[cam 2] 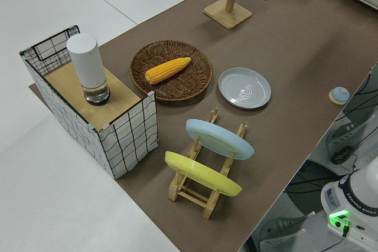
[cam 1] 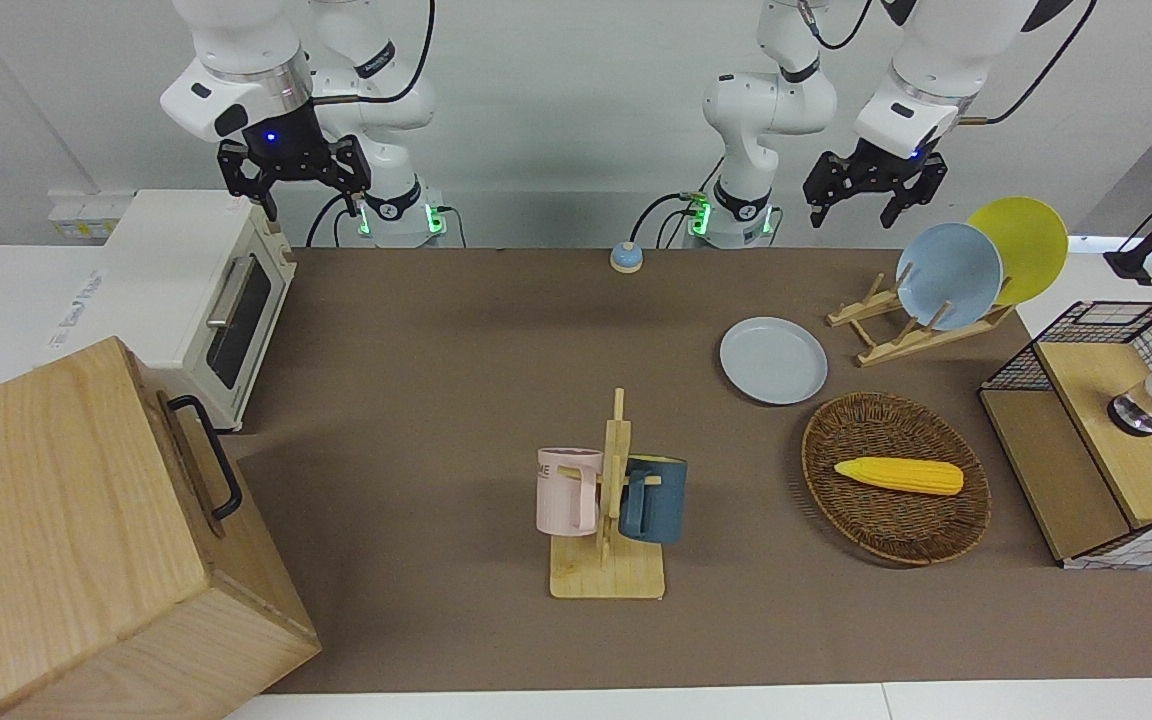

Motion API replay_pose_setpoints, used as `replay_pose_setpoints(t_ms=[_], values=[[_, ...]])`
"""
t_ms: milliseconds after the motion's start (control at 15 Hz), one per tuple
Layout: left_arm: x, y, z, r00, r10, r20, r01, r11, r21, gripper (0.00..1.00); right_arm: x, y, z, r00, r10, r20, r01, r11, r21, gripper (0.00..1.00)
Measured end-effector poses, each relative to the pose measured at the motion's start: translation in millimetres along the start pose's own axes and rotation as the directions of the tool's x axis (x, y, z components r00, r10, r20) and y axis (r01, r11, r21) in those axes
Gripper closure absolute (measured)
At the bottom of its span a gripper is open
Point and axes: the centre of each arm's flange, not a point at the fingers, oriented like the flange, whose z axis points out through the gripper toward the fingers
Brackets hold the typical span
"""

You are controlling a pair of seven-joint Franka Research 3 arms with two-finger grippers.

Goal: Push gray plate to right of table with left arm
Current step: 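Move the left gripper toward the edge of the gray plate nearest it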

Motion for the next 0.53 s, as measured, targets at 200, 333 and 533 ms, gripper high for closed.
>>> replay_pose_setpoints(t_ms=[200, 333, 533], values=[[0.0, 0.4, -0.1, 1.0000, 0.002, -0.001, -0.002, 1.000, 0.000, 0.00, 0.0, 0.0, 0.0, 1.000, 0.000, 0.000, 0.000, 1.000, 0.000, 0.00], [-0.1, 2.3, -0.1, 1.0000, 0.006, -0.001, -0.006, 1.000, 0.001, 0.00, 0.0, 0.0, 0.0, 1.000, 0.000, 0.000, 0.000, 1.000, 0.000, 0.00], [-0.2, 3.5, 0.0, 1.0000, 0.008, -0.001, -0.008, 1.000, 0.001, 0.00, 0.0, 0.0, 0.0, 1.000, 0.000, 0.000, 0.000, 1.000, 0.000, 0.00]])
